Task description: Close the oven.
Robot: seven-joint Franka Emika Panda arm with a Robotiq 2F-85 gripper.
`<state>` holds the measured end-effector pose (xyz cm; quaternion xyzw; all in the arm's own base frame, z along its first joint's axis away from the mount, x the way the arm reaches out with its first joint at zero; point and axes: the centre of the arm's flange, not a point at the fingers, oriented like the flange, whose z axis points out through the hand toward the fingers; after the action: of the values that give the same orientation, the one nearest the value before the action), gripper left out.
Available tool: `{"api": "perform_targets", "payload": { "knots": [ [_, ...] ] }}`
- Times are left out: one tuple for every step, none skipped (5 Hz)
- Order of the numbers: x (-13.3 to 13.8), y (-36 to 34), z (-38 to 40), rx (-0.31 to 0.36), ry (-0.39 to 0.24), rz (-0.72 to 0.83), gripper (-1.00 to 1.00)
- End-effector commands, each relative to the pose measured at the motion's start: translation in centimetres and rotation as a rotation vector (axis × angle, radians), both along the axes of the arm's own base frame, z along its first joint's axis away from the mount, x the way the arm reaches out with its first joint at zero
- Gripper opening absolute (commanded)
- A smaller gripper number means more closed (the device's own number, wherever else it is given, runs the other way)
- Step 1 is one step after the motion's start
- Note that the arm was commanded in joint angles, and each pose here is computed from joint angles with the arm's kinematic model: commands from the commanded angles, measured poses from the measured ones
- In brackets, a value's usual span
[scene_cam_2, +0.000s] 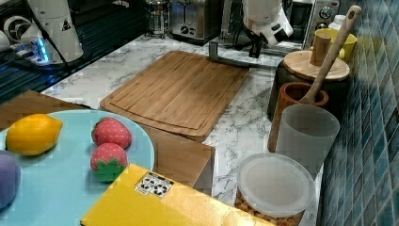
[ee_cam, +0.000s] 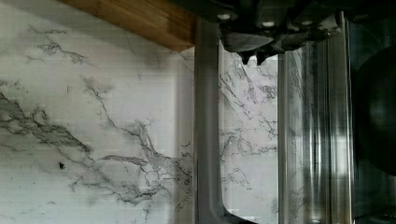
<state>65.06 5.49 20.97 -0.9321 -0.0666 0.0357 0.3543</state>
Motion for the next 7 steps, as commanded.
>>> {"api": "perform_targets", "payload": {
  "knots": [
    [3.3,3.7,4.1,-0.008,0.031,0.051,-1.0],
    [3.0,4.8,4.6,0.017,0.054,0.075,-1.0],
    [2.1,6.7,4.4,0.051,0.08,0.088,-1.0],
    [1.4,7.6,5.5,0.082,0.095,0.055,-1.0],
    [0.9,9.3,9.5,0.13,0.063,0.048,-1.0],
    [0.1,12.4,14.9,0.129,-0.016,0.073,-1.0],
    [-0.9,14.7,19.9,0.142,-0.081,0.108,-1.0]
  ]
}}
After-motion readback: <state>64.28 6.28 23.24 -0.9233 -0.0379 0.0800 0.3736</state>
